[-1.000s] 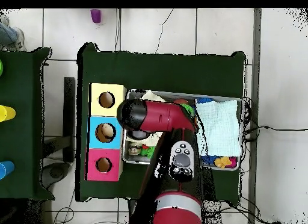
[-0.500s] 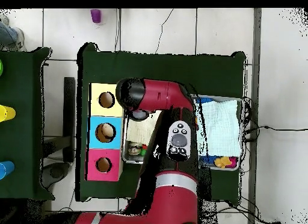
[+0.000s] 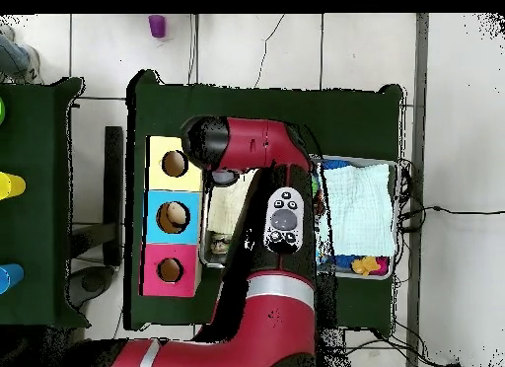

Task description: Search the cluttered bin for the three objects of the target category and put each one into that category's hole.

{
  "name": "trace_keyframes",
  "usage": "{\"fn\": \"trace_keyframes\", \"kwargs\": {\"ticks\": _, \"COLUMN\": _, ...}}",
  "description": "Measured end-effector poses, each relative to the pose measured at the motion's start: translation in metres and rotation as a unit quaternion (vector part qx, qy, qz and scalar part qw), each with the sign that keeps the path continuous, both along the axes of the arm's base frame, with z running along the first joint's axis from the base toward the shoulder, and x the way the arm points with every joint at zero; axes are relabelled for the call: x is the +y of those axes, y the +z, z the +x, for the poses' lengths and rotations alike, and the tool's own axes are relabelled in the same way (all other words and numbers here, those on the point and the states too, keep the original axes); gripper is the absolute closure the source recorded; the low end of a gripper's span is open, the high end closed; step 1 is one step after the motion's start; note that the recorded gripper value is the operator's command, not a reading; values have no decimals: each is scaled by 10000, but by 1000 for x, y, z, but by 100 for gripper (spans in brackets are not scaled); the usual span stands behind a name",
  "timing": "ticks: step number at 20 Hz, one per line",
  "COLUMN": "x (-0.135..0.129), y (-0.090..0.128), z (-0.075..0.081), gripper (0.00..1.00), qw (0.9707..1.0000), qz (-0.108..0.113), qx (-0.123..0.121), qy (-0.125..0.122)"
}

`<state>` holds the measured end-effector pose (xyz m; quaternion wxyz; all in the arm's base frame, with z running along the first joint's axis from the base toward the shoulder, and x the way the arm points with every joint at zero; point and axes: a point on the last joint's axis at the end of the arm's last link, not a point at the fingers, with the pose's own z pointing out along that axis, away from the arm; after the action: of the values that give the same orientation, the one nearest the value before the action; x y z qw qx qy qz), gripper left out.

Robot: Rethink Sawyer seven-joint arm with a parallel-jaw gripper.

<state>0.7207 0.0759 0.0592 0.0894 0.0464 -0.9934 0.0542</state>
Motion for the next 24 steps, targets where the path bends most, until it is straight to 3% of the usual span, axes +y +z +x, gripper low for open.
{"fn": "trace_keyframes", "kwargs": {"ticks": 14, "x": 7, "y": 23, "z": -33, "gripper": 0, "qw": 9985, "qz": -458, "qx": 70, "qy": 279}}
{"fn": "trace_keyframes", "kwargs": {"ticks": 18, "x": 3, "y": 16, "z": -31, "gripper": 0, "qw": 9975, "qz": -561, "qx": -143, "qy": 396}}
{"fn": "trace_keyframes", "kwargs": {"ticks": 24, "x": -7, "y": -6, "z": -24, "gripper": 0, "qw": 9940, "qz": -681, "qx": -651, "qy": 553}}
